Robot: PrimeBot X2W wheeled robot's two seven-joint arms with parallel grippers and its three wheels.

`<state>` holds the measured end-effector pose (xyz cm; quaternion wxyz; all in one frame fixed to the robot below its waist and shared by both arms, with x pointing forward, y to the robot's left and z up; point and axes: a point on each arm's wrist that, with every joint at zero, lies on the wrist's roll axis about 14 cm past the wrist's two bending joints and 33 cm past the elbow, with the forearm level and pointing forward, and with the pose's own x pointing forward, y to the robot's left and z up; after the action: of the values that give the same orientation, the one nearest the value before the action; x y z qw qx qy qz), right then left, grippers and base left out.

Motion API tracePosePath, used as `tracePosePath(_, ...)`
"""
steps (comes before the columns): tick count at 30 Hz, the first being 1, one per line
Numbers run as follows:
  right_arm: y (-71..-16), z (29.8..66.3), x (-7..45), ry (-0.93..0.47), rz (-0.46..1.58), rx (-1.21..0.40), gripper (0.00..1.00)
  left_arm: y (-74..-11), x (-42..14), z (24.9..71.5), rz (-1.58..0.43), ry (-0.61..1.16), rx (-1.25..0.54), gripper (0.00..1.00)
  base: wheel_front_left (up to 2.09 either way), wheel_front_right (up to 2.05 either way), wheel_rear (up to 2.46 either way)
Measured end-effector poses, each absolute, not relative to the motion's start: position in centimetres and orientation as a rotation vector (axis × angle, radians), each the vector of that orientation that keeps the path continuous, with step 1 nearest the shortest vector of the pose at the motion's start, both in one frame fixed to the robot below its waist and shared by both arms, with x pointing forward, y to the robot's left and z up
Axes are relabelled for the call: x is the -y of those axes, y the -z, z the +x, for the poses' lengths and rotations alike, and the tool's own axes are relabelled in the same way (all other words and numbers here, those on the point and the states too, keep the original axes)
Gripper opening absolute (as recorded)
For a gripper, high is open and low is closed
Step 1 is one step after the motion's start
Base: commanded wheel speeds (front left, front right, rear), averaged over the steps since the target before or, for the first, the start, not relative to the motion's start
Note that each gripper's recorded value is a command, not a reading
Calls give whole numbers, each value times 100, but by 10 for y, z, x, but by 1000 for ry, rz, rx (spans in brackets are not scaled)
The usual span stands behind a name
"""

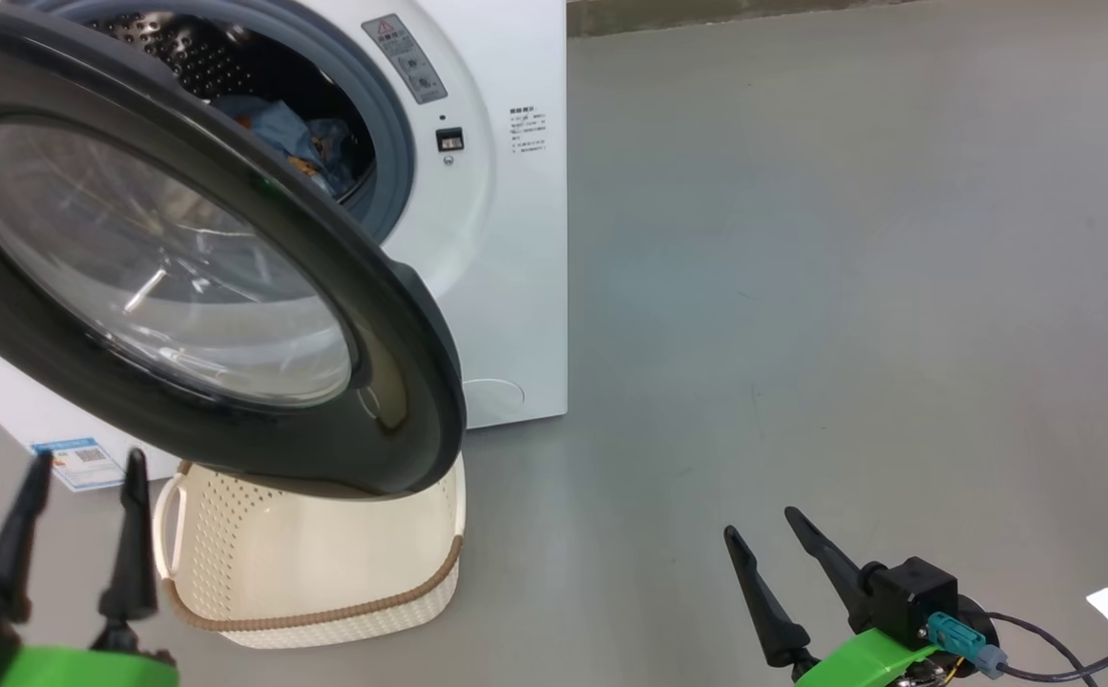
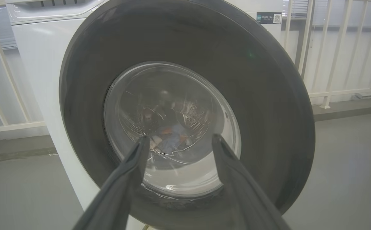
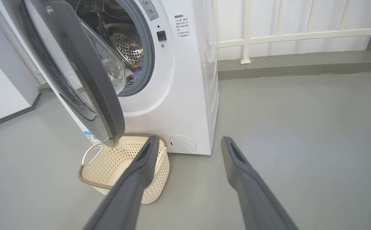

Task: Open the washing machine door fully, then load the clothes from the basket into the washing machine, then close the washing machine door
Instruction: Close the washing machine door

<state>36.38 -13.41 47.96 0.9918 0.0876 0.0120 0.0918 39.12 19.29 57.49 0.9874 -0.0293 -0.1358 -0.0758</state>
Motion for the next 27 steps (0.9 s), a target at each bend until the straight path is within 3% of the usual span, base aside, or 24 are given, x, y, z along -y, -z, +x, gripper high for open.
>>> tracePosePath(14, -479, 364, 138, -173, 178, -23, 100, -500, -197, 373, -66, 61, 57, 100, 0, 0, 0)
tracePosePath(27, -479, 363, 138, -170, 178, -22, 100, -480, -211, 365, -70, -20, 2, 100, 0, 0, 0)
